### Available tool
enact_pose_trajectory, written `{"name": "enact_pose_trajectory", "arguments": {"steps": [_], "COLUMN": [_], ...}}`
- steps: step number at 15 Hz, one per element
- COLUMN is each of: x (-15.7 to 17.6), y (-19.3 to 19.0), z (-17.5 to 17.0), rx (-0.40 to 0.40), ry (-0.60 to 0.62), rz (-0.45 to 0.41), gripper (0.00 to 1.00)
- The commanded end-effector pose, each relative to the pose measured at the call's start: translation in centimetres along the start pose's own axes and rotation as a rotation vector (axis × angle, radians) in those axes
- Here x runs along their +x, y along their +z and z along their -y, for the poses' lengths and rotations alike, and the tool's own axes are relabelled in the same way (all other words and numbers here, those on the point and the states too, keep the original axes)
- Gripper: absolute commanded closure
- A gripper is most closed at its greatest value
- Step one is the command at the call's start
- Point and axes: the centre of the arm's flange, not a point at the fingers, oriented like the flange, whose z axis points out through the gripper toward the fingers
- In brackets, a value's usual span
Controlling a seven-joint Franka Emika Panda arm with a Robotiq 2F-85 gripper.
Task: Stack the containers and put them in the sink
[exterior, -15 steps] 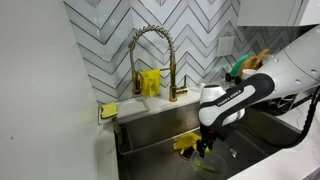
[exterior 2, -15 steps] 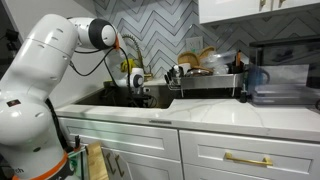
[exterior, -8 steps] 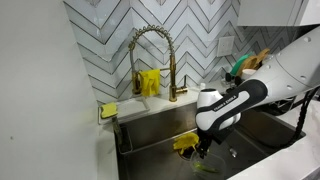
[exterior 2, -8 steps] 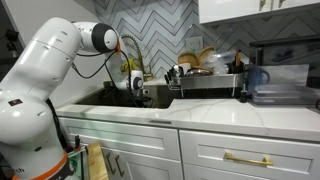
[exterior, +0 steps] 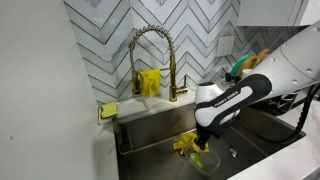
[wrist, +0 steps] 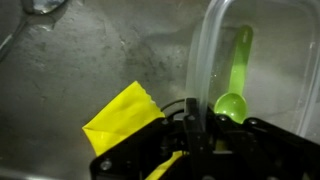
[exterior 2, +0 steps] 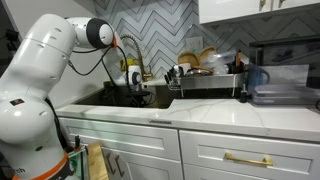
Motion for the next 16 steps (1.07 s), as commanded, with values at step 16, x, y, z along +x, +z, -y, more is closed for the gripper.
{"name": "enact_pose_trajectory", "arguments": {"steps": [16], "x": [-5.0], "y": [-14.3], "z": [1.2], "rx": [-0.205], "ry": [0.153], "rz": [0.097], "gripper": [0.99]}}
